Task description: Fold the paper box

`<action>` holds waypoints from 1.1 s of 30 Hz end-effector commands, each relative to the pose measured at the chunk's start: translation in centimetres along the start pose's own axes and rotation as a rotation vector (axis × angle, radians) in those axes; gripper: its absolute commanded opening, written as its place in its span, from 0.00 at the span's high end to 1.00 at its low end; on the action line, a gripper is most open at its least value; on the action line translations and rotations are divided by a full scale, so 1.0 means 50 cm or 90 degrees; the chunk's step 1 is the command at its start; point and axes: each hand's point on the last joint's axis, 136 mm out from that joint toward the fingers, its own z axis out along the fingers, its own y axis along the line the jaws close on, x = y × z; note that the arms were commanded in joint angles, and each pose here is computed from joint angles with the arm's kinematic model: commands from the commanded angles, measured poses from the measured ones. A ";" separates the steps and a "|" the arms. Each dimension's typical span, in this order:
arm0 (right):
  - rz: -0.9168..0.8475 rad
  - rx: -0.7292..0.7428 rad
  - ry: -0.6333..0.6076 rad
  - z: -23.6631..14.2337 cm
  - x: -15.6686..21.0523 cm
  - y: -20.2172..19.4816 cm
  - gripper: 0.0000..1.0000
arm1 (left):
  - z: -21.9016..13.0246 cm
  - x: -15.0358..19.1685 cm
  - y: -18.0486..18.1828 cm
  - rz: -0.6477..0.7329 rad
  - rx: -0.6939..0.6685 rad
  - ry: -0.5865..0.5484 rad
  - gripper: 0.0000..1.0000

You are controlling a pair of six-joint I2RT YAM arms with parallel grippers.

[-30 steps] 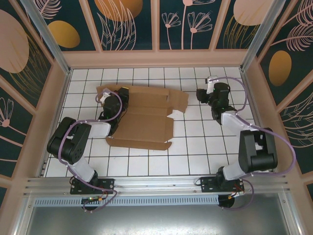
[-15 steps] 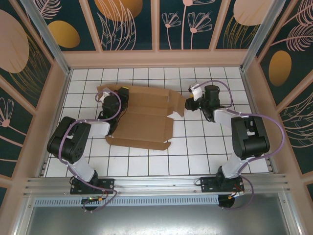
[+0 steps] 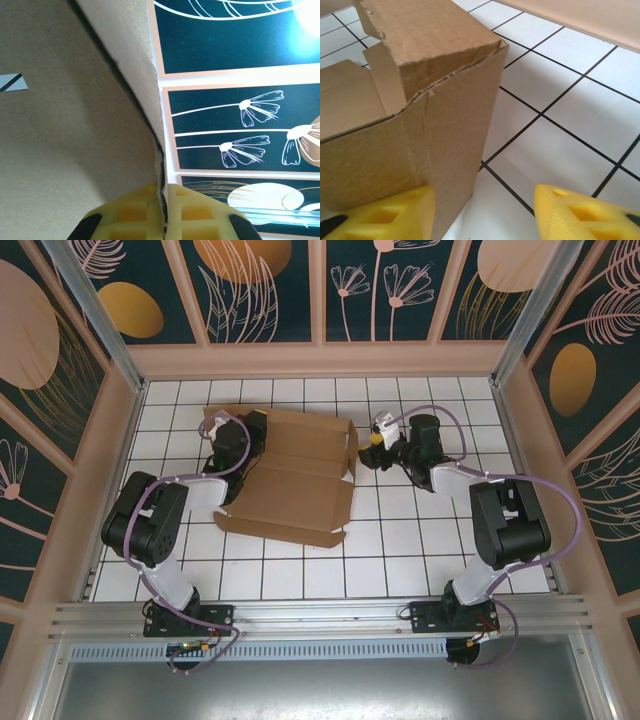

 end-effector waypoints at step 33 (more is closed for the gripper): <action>0.142 -0.086 0.032 0.104 -0.086 -0.017 0.34 | 0.112 -0.011 0.024 -0.043 -0.105 0.051 1.00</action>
